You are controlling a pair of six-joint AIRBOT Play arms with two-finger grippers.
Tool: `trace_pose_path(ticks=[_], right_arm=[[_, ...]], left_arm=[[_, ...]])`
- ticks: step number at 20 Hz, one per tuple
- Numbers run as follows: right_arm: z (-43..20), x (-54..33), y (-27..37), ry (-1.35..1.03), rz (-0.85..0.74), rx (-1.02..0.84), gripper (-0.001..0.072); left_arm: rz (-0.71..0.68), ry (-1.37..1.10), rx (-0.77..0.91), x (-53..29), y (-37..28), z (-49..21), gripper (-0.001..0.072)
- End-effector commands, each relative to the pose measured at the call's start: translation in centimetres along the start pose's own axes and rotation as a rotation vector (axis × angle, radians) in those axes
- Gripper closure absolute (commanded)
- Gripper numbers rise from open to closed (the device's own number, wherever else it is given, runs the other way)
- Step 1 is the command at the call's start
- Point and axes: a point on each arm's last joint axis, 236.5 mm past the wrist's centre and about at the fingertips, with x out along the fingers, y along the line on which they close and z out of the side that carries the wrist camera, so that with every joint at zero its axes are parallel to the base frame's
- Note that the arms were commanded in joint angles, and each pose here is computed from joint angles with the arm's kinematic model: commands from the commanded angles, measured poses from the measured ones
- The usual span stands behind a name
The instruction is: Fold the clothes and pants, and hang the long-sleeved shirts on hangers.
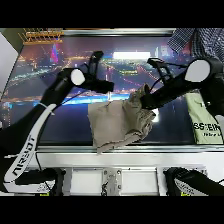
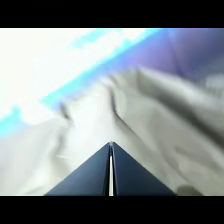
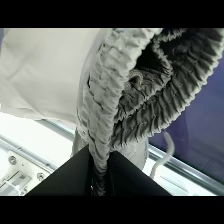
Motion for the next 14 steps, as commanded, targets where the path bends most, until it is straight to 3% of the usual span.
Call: trace_pose_path(ticks=[1, 6, 7, 8, 9, 10, 14], right_arm=[[0.3, 2.9, 4.5, 0.018, 0.037, -0.075, 0.0690], [0.4, 11.5, 13.7, 0.023, 0.110, -0.230, 0.0687], [0.2, 13.8, 16.1, 0.013, 0.135, -0.265, 0.0653], [-0.1, 15.8, 18.4, 0.004, 0.173, -0.283, 0.0473], [-0.7, 17.8, 20.9, -0.001, 0.220, -0.302, 0.0226], [-1.2, 18.9, 22.8, -0.011, 0.258, -0.326, 0.0130], [0.8, 17.1, 22.1, -0.100, 0.237, -0.357, 0.0125]], left_arm=[[0.068, -0.098, -0.058, -5.8, 4.7, 2.7, 0.0702], [0.130, -0.181, -0.133, -11.4, 9.0, 4.0, 0.0702], [0.142, -0.196, -0.145, -12.5, 9.6, 4.1, 0.0702], [0.152, -0.210, -0.155, -13.4, 10.2, 4.2, 0.0702], [0.162, -0.226, -0.164, -14.4, 10.7, 4.4, 0.0702], [0.171, -0.239, -0.173, -15.3, 11.2, 4.4, 0.0701], [0.197, -0.275, -0.190, -17.6, 12.2, 3.7, 0.0702]])
